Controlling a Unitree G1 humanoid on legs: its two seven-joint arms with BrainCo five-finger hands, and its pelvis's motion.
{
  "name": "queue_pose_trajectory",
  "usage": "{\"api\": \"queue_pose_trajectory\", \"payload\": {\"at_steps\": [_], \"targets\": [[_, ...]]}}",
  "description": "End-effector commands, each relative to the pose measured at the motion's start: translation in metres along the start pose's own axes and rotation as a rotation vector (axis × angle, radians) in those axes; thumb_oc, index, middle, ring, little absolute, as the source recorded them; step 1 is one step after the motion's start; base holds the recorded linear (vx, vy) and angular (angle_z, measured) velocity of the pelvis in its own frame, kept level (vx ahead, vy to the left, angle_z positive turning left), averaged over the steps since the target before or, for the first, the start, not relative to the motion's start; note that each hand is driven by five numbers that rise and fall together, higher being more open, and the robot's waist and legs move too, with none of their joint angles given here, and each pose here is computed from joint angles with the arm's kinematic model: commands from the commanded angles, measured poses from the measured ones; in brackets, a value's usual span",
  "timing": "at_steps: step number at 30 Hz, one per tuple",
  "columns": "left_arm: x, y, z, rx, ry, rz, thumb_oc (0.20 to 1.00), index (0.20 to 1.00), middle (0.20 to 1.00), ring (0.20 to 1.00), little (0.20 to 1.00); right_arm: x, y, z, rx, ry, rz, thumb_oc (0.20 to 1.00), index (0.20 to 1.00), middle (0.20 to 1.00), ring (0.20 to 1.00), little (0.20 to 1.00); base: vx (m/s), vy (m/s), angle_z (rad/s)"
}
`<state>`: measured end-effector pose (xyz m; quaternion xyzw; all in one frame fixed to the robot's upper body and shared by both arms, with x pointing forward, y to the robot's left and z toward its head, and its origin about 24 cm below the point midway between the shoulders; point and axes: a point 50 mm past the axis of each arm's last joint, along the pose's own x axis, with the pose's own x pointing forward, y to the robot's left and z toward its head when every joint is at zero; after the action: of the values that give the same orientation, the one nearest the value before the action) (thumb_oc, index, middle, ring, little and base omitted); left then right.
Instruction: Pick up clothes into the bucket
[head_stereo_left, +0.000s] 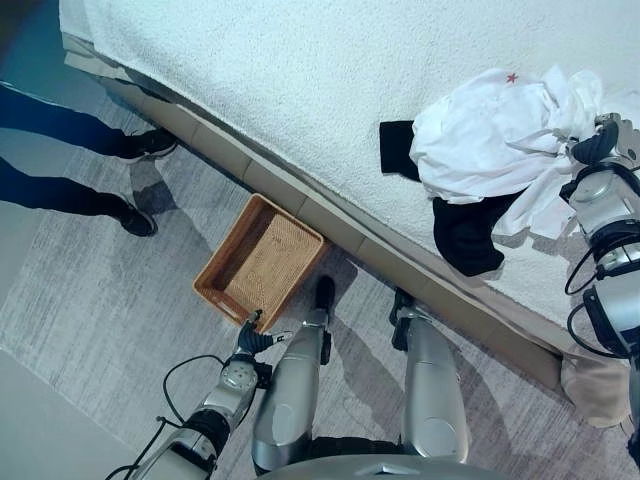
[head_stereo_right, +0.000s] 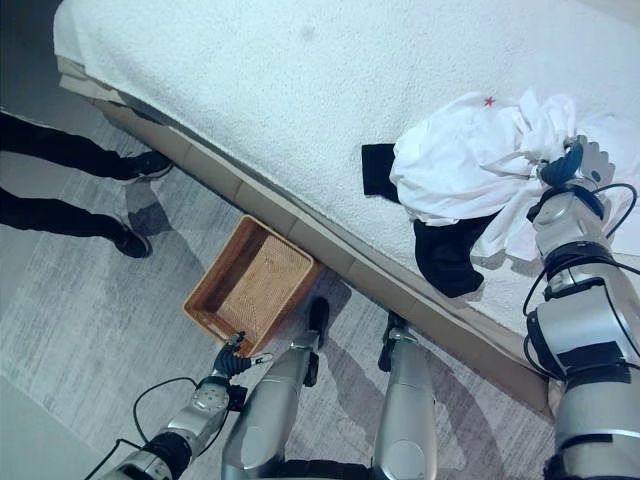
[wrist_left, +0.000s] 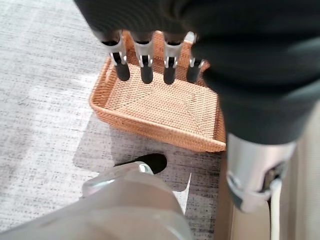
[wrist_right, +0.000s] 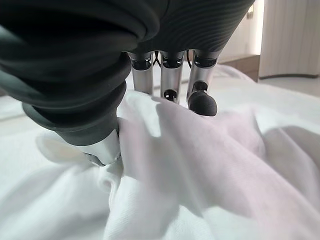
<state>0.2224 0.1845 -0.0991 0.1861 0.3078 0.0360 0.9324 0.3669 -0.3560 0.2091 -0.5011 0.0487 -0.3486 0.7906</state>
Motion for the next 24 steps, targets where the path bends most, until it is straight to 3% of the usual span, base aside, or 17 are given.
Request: {"api": "queue_pose_trajectory", "payload": {"at_steps": [1,8,18,24], "targets": [[-0.007,-0.001,-0.017,0.015,0.039,-0.003,1.0,1.0,1.0,1.0,1.0,0.015,-0.047,0.012,-0.01,-0.065,-0.138,0.2,0.2,0.2,0.2,0.2,0.0,0.0,0.0],[-0.007,0.012,-0.027,0.033,0.077,0.022,1.0,1.0,1.0,1.0,1.0,0.016,-0.055,0.032,0.047,-0.146,-0.15,0.2,0.2,0.2,0.2,0.2,0.02,0.024,-0.05],[-0.015,0.039,-0.057,0.037,0.186,0.079,1.0,1.0,1.0,1.0,1.0,0.003,-0.072,0.092,0.219,-0.427,-0.143,0.2,0.2,0.2,0.2,0.2,0.05,0.057,-0.32],[-0.016,0.048,-0.051,0.01,0.138,0.092,1.0,1.0,1.0,1.0,1.0,-0.009,-0.093,0.108,0.317,-0.557,-0.188,0.2,0.2,0.2,0.2,0.2,0.05,0.029,-0.2]]}}
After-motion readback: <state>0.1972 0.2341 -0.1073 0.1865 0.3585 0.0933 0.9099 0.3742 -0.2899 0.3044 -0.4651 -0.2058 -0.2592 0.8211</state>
